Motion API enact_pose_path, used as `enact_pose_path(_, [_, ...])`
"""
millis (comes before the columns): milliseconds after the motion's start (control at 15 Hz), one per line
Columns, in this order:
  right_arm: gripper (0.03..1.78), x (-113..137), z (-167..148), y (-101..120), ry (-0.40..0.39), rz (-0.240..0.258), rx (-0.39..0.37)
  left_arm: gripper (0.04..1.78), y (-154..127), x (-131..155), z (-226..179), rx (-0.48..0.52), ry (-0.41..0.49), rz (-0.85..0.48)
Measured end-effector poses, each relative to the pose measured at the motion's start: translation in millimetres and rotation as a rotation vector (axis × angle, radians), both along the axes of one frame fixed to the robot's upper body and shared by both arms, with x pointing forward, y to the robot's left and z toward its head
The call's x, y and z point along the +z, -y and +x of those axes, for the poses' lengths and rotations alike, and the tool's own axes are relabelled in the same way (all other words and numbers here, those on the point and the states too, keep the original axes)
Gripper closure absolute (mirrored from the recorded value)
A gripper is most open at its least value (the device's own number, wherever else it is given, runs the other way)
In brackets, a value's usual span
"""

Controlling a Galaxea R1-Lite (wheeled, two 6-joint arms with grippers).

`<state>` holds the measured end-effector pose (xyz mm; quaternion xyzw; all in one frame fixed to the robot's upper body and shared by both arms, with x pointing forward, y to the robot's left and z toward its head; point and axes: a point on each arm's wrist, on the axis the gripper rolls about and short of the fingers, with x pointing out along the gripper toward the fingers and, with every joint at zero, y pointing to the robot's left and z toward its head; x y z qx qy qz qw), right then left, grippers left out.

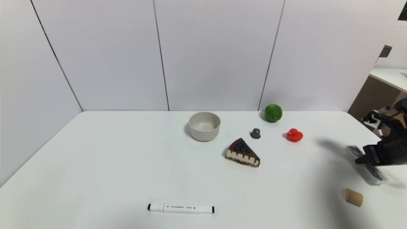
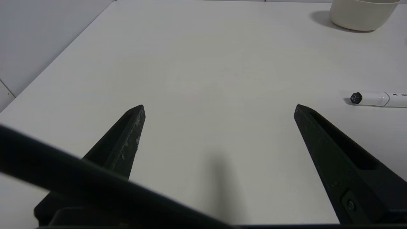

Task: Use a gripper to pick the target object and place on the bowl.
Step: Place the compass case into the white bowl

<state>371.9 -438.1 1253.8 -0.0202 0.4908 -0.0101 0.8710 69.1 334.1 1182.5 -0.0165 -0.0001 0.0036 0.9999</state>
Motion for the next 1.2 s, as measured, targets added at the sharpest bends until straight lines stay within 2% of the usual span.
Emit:
enact_pose_path(133, [1.26, 10.9, -1.0, -6.6, 0.053, 0.033, 0.04, 0.13, 0.0, 0.0, 0.0, 0.0, 0.0, 0.0])
enact_pose_path(333, [1.26, 28.5, -2.1, -36.9, 0.119, 0.07, 0.13, 0.13, 0.0, 0.0, 0.0, 0.0, 0.0, 0.0])
enact_pose_path(533, [1.26, 44.8, -4.4, -86.0, 0.171, 0.109, 0.249, 0.13, 0.0, 0.0, 0.0, 0.0, 0.0, 0.0])
enact_pose_path(667, [1.26, 57.4, -5.3, -125.6, 0.224, 0.138, 0.363, 0.13, 0.0, 0.0, 0.0, 0.0, 0.0, 0.0])
enact_pose_path(933, [1.26, 81.3, -0.9, -203.7, 0.421, 0.183, 0.629, 0.13, 0.0, 0.0, 0.0, 0.0, 0.0, 0.0])
enact_pose_path(1067, [1.26, 88.2, 12.4, -236.0, 0.506, 0.205, 0.709, 0.13, 0.0, 0.0, 0.0, 0.0, 0.0, 0.0])
enact_pose_path(1200, [1.26, 89.9, 28.8, -263.9, 0.534, 0.221, 0.762, 0.13, 0.0, 0.0, 0.0, 0.0, 0.0, 0.0])
